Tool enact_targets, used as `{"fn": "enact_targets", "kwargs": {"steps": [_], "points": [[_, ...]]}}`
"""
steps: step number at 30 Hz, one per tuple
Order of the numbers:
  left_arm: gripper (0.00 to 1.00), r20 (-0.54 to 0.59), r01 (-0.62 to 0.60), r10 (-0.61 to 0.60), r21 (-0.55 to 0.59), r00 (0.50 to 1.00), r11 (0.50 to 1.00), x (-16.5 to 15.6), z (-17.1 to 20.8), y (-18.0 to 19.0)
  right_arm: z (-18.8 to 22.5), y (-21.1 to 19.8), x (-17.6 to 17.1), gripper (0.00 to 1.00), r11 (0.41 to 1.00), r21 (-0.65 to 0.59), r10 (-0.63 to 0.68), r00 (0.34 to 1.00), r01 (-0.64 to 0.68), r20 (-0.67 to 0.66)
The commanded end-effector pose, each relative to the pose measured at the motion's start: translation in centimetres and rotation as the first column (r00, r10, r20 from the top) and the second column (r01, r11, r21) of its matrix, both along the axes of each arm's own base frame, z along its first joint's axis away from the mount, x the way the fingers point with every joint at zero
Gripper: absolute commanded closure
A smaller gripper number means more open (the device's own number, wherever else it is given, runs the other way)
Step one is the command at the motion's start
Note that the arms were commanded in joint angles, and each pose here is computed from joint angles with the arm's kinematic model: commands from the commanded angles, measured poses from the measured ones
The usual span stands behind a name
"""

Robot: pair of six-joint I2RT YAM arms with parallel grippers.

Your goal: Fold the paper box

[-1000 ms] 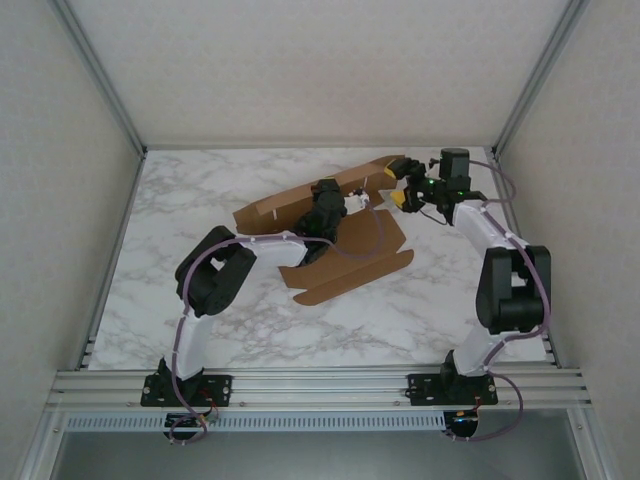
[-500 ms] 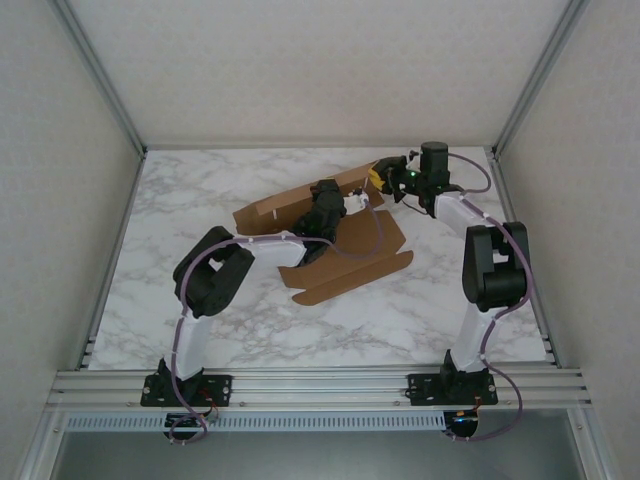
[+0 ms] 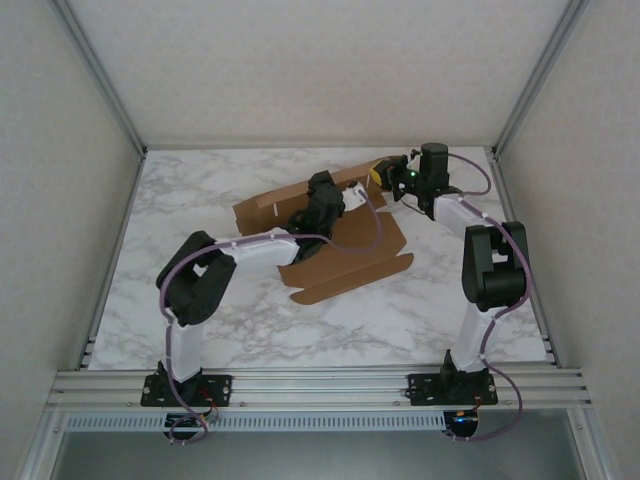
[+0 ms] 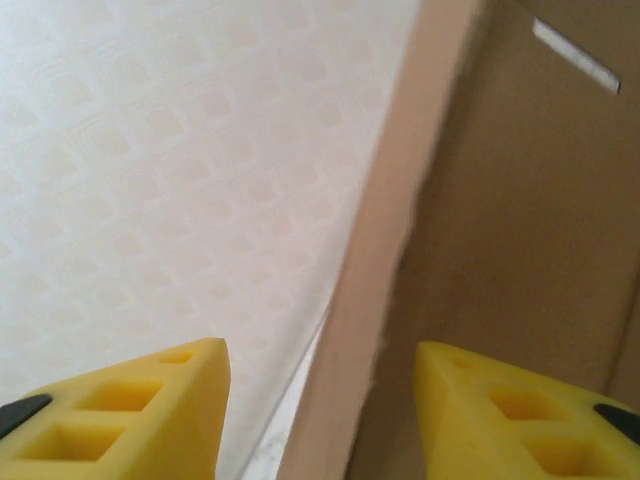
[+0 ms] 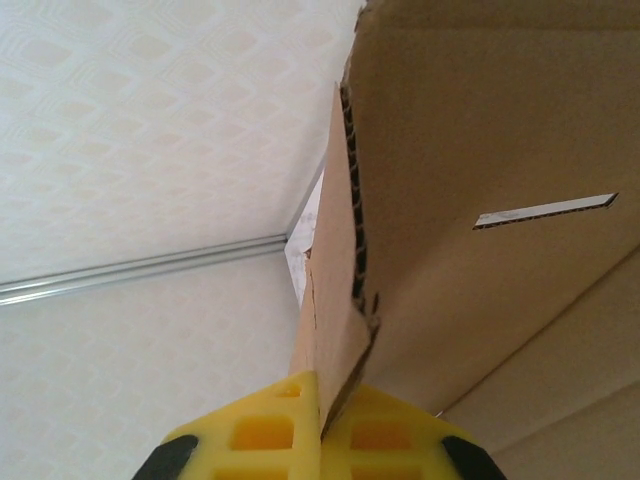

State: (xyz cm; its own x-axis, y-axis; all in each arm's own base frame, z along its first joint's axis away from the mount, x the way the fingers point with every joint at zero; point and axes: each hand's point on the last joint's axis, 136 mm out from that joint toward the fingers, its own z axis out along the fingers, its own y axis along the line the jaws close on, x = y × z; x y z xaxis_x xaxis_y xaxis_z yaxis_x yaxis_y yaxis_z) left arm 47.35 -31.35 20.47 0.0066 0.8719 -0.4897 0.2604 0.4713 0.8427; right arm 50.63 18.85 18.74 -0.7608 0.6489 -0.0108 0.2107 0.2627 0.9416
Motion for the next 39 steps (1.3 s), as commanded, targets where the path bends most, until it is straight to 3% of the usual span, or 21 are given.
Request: {"fn": "enact_targets", "kwargs": {"steps": [1, 6, 9, 11, 13, 16, 18, 21, 25, 28, 30, 39], "points": [[0.47, -0.068, -0.011, -0.008, -0.282, 0.998, 0.959, -2.1, 3.8, 0.2, 0.8, -0.4, -0.3, 1.00, 0.999, -0.008, -0.030, 0.999, 0.031, 0.023], [0.45, -0.175, 0.015, -0.126, -0.526, 0.976, 0.850, -5.1, 6.8, -0.4, 0.7, -0.6, -0.8, 1.00, 0.999, -0.009, -0.052, 0.998, 0.052, 0.029], [0.44, -0.207, -0.021, -0.167, -0.686, 0.964, 0.727, -6.4, 9.6, 0.5, 0.8, -0.8, -1.3, 1.00, 0.996, -0.012, -0.087, 0.996, 0.087, 0.028], [0.45, -0.223, -0.104, -0.142, -0.813, 0.965, 0.572, -6.2, 11.9, 2.6, 0.8, -0.7, -2.1, 1.00, 0.994, -0.024, -0.108, 0.994, 0.109, 0.013], [0.47, -0.295, -0.242, -0.115, -0.909, 0.948, 0.338, -5.7, 13.2, 5.1, 0.8, -0.5, -3.0, 1.00, 0.990, -0.054, -0.130, 0.992, 0.130, -0.004], [0.51, -0.465, -0.472, -0.146, -0.882, 0.873, -0.012, -4.5, 12.1, 8.0, 1.0, -0.1, -4.1, 1.00, 0.984, -0.069, -0.168, 0.986, 0.166, -0.019], [0.52, -0.520, -0.563, -0.237, -0.806, 0.821, -0.183, -4.7, 10.6, 8.3, 0.9, 0.1, -4.5, 1.00, 0.980, -0.059, -0.193, 0.981, 0.191, -0.033], [0.49, -0.507, -0.593, -0.308, -0.702, 0.805, -0.394, -5.7, 9.3, 9.2, 1.1, 0.2, -5.3, 1.00, 0.973, -0.067, -0.223, 0.974, 0.220, -0.047], [0.47, -0.511, -0.568, -0.290, -0.555, 0.809, -0.608, -5.9, 8.2, 13.0, 1.7, 0.0, -6.2, 1.00, 0.960, -0.113, -0.260, 0.965, 0.254, -0.034], [0.46, -0.491, -0.542, -0.324, -0.409, 0.809, -0.734, -6.8, 6.6, 14.5, 1.8, -0.4, -6.7, 1.00, 0.949, -0.132, -0.294, 0.955, 0.287, -0.038], [0.45, -0.466, -0.527, -0.346, -0.344, 0.814, -0.777, -7.4, 5.9, 14.8, 1.9, -0.4, -7.0, 1.00, 0.945, -0.144, -0.303, 0.953, 0.295, -0.032], [0.42, -0.448, -0.513, -0.374, -0.242, 0.812, -0.824, -6.5, 2.7, 14.5, 1.6, 0.4, -7.1, 1.00, 0.948, -0.136, -0.294, 0.955, 0.286, -0.039]]}}
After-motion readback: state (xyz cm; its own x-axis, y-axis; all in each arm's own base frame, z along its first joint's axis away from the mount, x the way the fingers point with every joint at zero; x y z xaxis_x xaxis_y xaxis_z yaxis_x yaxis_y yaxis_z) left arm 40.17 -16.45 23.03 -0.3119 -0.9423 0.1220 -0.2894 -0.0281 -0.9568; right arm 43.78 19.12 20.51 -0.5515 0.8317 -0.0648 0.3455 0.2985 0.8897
